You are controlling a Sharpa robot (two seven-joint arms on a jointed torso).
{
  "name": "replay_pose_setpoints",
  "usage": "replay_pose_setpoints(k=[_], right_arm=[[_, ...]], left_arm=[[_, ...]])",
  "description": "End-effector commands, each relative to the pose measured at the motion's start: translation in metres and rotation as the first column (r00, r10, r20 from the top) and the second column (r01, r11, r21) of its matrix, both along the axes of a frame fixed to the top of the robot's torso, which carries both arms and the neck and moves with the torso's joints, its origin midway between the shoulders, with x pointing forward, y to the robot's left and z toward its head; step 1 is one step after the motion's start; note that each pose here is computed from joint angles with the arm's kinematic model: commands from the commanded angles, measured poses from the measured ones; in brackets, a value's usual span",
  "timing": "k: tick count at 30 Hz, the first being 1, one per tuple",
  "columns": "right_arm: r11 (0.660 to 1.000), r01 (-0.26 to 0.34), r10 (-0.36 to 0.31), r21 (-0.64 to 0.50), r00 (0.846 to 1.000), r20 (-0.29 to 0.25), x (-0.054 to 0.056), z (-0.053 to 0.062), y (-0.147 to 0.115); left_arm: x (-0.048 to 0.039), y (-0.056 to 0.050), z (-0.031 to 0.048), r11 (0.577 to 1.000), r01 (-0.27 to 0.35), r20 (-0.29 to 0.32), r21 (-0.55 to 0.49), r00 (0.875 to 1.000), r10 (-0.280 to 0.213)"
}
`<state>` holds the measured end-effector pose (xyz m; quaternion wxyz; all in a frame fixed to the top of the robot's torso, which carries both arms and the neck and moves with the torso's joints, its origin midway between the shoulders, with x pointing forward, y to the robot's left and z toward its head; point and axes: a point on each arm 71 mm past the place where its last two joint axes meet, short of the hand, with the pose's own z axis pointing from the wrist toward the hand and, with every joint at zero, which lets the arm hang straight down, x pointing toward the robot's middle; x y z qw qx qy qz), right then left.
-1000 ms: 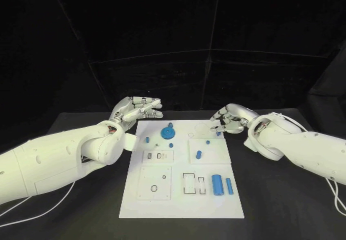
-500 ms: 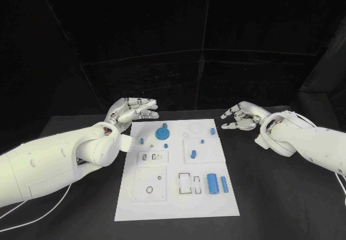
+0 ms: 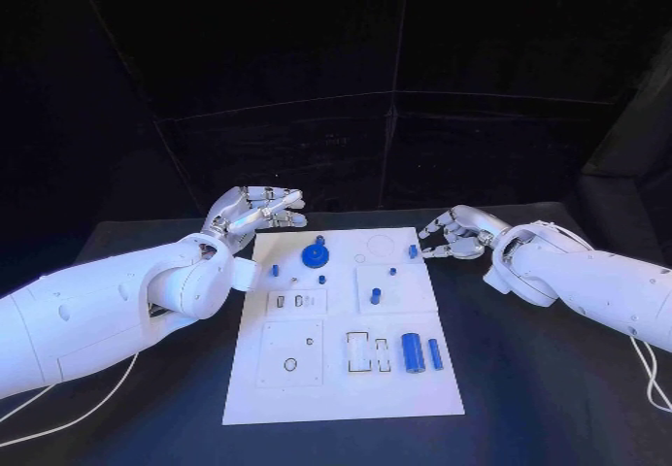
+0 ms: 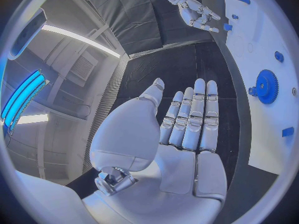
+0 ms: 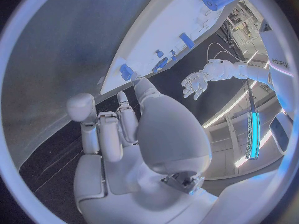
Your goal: Assemble the parts on the task board
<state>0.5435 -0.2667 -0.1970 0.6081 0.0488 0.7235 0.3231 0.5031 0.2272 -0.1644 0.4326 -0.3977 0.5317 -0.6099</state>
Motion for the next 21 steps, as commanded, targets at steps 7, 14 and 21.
replay_pose_setpoints(k=[7,14,21], right_arm=[[0.999,-0.036,0.036,-0.018,0.999,-0.016,0.001,-0.006,0.006],[0.999,-0.033,0.033,-0.022,0.999,-0.014,0.003,-0.008,0.010],[0.999,-0.025,0.024,-0.026,1.000,-0.014,0.006,-0.010,0.014]], left_arm=[[0.0004,-0.001,0.0011,1.000,0.013,0.007,-0.003,1.000,-0.012],[0.0007,-0.001,0.0009,1.000,0.013,0.007,-0.003,1.000,-0.013],[0.0010,-0.002,0.0007,1.000,0.013,0.006,-0.003,1.000,-0.013]])
